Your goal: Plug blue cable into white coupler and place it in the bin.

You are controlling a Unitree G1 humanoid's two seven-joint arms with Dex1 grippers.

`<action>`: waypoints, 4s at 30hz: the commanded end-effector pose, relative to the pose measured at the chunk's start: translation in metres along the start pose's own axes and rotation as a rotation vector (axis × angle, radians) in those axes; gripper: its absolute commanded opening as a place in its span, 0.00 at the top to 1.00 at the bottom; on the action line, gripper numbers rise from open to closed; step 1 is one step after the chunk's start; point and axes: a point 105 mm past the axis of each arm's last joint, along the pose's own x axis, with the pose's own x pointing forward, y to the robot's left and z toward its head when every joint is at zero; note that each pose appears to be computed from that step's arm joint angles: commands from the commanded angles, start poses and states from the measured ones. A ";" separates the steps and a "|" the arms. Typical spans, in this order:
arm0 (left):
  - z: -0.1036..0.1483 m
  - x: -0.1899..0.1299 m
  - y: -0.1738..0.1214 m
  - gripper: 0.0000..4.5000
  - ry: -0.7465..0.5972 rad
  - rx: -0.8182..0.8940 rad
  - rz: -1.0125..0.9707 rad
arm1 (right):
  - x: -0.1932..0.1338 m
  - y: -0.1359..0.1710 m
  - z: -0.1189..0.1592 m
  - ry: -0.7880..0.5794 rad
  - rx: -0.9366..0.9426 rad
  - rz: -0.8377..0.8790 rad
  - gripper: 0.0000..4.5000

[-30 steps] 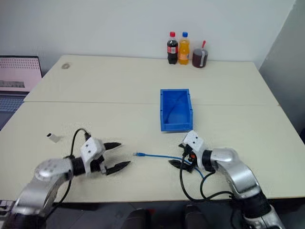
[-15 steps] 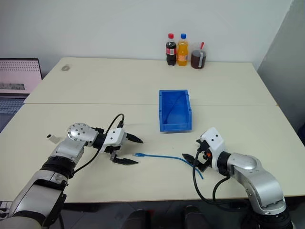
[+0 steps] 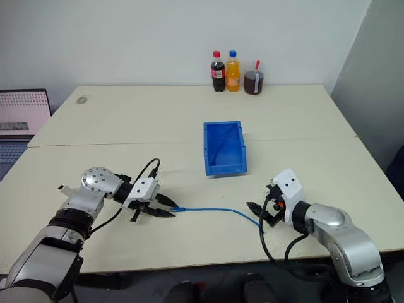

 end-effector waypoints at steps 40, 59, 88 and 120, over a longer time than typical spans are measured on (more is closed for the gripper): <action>0.152 0.026 -0.066 0.95 -0.732 -1.053 -0.229 | -0.027 0.110 0.058 -0.091 0.713 0.787 0.10; 0.153 0.028 -0.066 0.95 -0.738 -1.051 -0.213 | -0.023 0.104 0.057 -0.083 0.706 0.759 0.98; -0.001 -0.072 -0.052 0.00 -0.335 -1.010 1.567 | 0.024 0.037 0.061 -0.162 0.574 0.594 0.98; -0.086 -0.137 -0.004 0.00 -0.165 -1.050 2.347 | 0.030 0.031 0.062 -0.130 0.450 0.571 0.98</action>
